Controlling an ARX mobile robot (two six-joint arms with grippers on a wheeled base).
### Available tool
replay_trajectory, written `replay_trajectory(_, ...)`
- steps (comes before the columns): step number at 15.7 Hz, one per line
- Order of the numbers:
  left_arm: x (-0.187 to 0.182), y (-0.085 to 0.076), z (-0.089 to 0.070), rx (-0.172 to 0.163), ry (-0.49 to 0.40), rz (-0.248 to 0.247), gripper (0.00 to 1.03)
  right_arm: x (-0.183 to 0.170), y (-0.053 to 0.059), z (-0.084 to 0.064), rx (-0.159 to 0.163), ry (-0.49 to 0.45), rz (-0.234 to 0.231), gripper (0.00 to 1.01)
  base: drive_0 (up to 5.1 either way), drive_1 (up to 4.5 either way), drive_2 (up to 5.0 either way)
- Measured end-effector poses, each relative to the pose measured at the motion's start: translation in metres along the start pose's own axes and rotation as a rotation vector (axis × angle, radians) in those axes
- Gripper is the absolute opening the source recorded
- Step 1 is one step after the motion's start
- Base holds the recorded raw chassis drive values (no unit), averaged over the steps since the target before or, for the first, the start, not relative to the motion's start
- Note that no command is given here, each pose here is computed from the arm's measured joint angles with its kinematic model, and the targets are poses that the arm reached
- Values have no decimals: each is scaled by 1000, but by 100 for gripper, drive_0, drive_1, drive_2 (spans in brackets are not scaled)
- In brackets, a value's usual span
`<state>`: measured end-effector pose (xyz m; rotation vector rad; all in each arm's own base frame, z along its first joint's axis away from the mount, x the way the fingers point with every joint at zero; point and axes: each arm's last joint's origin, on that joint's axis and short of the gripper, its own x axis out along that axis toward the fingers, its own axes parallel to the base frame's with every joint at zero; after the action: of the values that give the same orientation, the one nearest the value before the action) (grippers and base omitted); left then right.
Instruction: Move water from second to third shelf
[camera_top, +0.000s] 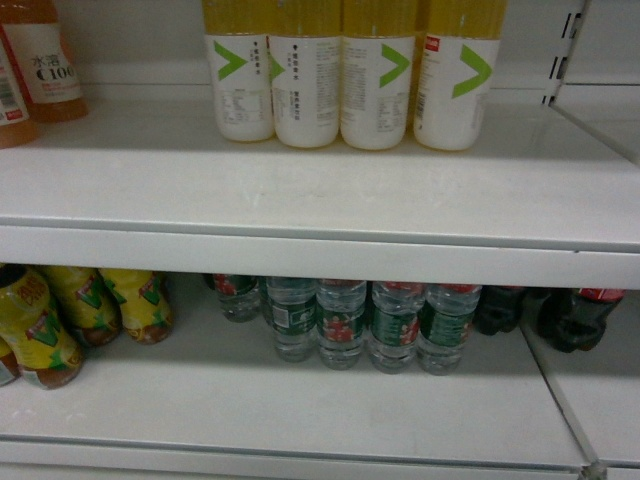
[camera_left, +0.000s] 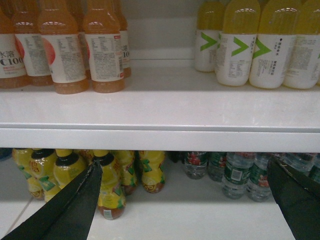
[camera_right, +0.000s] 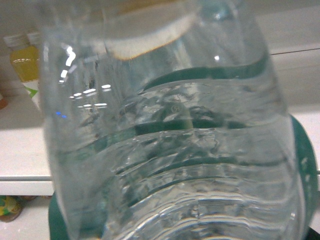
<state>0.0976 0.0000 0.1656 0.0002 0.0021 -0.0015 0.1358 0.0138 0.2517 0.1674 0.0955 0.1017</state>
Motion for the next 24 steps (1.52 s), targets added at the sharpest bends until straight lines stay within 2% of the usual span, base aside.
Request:
replay_trajectory(2,0,0,0,0,0,2,98,0,0,0,0,2,0,44,0,0,0)
replay_trajectory(24,0,0,0,0,1,3,98,0,0,0,0,1,8,44,-482,236,236)
